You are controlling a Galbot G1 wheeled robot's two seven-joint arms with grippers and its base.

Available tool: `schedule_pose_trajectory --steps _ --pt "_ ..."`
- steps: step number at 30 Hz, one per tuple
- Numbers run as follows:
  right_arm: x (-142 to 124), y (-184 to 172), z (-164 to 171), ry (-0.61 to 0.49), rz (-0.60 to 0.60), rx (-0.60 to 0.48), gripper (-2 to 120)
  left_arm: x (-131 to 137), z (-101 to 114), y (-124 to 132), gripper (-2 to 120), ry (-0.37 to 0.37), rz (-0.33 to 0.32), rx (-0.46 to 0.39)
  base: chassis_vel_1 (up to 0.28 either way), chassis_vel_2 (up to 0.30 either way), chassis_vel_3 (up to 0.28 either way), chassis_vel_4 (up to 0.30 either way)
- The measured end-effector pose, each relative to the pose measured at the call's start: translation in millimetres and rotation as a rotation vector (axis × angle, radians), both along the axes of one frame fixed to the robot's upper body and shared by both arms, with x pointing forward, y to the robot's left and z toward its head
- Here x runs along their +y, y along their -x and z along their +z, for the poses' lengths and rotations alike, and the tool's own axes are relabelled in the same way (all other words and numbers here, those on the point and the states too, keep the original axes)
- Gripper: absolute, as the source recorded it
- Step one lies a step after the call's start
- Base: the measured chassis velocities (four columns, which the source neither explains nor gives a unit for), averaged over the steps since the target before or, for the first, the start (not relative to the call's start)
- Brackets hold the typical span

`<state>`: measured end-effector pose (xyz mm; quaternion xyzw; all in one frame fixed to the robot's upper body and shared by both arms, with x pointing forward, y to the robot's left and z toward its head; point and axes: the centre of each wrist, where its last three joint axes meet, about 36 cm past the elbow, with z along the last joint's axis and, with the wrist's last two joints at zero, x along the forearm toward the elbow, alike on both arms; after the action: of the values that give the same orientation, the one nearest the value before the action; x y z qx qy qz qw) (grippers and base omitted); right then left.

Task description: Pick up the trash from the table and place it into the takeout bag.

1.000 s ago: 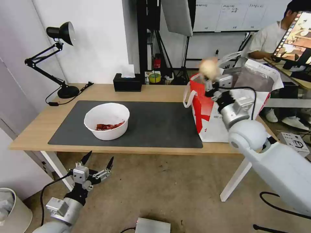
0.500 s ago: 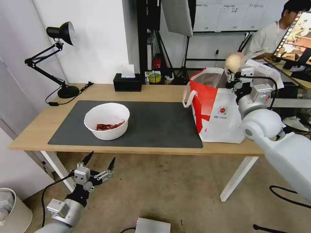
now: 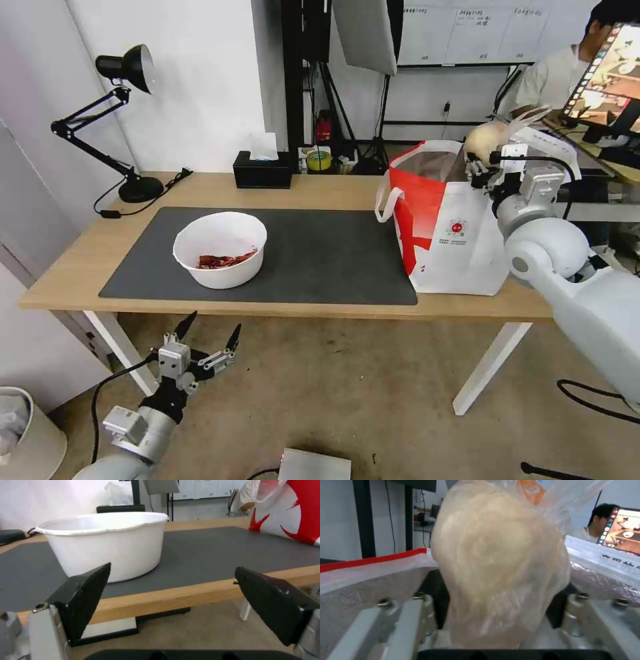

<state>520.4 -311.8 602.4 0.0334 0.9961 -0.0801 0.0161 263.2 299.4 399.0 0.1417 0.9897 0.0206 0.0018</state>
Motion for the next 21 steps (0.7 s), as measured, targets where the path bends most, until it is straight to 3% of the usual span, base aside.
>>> schedule_pose_trajectory --steps 11,21 --pt "-1.6 -4.1 -3.8 0.005 -0.006 0.024 99 2.2 -1.9 -3.3 100 -0.008 0.003 0.004 0.000 0.000 0.000 0.000" --pt "0.2 -3.4 -2.0 0.008 0.015 0.021 100 2.7 -0.2 -3.3 100 -0.010 0.002 0.002 0.000 0.000 0.000 0.000"
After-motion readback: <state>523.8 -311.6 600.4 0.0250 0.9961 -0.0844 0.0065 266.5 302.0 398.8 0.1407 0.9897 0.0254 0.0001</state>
